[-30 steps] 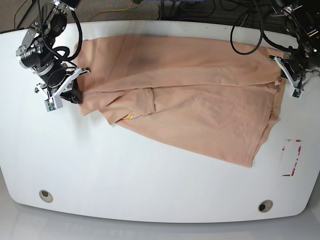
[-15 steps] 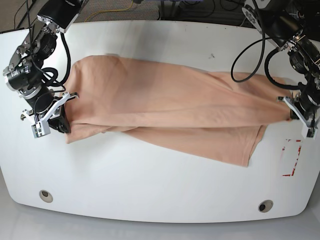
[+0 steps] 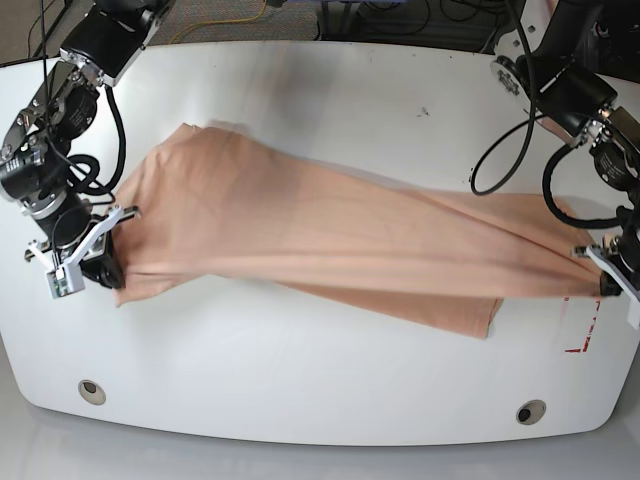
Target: Layout the t-shirt on the table in an organized manner, then fold the t-shirt properly
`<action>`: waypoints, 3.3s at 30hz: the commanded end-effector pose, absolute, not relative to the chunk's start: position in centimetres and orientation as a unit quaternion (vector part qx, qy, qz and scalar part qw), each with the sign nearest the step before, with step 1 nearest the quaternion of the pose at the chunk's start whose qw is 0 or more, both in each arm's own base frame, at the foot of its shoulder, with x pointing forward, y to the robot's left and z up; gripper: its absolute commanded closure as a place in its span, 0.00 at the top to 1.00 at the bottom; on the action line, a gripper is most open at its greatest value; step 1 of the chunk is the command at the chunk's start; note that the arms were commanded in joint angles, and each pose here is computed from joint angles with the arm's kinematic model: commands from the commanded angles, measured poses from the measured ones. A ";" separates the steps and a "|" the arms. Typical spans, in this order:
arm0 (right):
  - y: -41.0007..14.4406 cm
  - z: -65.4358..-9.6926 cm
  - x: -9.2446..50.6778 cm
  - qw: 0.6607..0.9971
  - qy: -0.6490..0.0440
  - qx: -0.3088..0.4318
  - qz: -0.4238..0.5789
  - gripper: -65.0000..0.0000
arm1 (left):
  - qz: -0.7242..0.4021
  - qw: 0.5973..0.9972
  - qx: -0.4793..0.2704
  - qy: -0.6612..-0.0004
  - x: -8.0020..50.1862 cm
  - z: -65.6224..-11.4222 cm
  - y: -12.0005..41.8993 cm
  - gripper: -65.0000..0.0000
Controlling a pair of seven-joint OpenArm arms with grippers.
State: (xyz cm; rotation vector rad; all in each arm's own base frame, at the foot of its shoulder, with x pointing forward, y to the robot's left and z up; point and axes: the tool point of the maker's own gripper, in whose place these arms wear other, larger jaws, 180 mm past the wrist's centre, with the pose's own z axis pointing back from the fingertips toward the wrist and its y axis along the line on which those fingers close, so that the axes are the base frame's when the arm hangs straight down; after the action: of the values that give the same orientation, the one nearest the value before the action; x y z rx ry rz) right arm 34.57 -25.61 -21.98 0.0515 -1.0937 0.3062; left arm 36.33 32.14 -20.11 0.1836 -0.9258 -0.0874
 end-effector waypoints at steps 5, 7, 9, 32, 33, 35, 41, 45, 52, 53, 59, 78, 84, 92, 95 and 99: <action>-28.1 -16.9 37.7 0.811 -0.568 0.002 0.143 0.00 | -0.055 0.842 0.099 -0.528 39.4 -13.1 31.5 0.00; -28.4 -15.8 38.8 0.806 -0.574 0.001 0.146 0.00 | -0.066 0.831 0.100 -0.543 40.3 -11.5 30.8 0.00; -28.3 -14.8 40.0 0.803 -0.575 0.001 0.159 0.00 | -0.072 0.821 0.100 -0.557 40.9 -10.0 30.3 0.00; -30.0 2.9 49.1 0.744 -0.641 -0.009 0.189 0.00 | -0.097 0.712 0.094 -0.689 44.5 7.6 28.2 0.00; -30.0 3.9 49.4 0.742 -0.641 -0.013 0.193 0.00 | -0.094 0.709 0.095 -0.693 44.5 8.5 28.7 0.00; -30.1 6.1 49.7 0.736 -0.647 -0.020 0.198 0.00 | -0.088 0.705 0.095 -0.697 44.6 9.9 29.3 0.00; -30.1 12.0 49.3 0.712 -0.664 -0.058 0.219 0.00 | -0.086 0.681 0.072 -0.723 45.5 13.8 29.4 0.00; -29.9 15.3 48.7 0.700 -0.670 -0.084 0.231 0.00 | -0.087 0.664 0.052 -0.741 45.9 16.4 29.4 0.00; -31.4 16.4 47.5 0.701 -0.663 -0.122 0.233 0.00 | -0.106 0.661 0.061 -0.740 46.6 17.3 29.7 0.00; -31.6 16.3 47.4 0.703 -0.661 -0.125 0.232 0.00 | -0.111 0.664 0.066 -0.737 46.8 17.1 29.5 0.00; -33.4 11.9 47.1 0.737 -0.620 -0.141 0.228 0.00 | -0.120 0.688 0.093 -0.710 47.0 12.9 29.7 0.00; -31.7 -12.7 40.0 0.832 -0.507 -0.084 0.206 0.00 | -0.211 0.762 0.079 -0.608 42.2 -7.6 23.9 0.00; -29.0 -19.8 36.3 0.862 -0.463 -0.042 0.202 0.00 | -0.197 0.806 0.062 -0.554 39.2 -14.3 24.9 0.00; -26.1 -26.2 31.7 0.890 -0.418 0.010 0.181 0.00 | -0.186 0.851 0.037 -0.490 35.9 -20.8 25.3 0.00; -24.7 -27.4 30.6 0.893 -0.412 0.027 0.182 0.00 | -0.188 0.859 0.031 -0.475 35.2 -22.2 25.1 0.00; -23.4 -28.2 29.6 0.893 -0.409 0.040 0.182 0.00 | -0.182 0.865 0.009 -0.468 34.8 -23.5 23.7 0.00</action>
State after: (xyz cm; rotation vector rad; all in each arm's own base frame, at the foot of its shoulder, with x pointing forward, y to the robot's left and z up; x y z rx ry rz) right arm 28.98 -23.84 -29.78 0.0827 -0.7793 0.3621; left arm 34.13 24.49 -24.85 0.0328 -0.9184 -0.3750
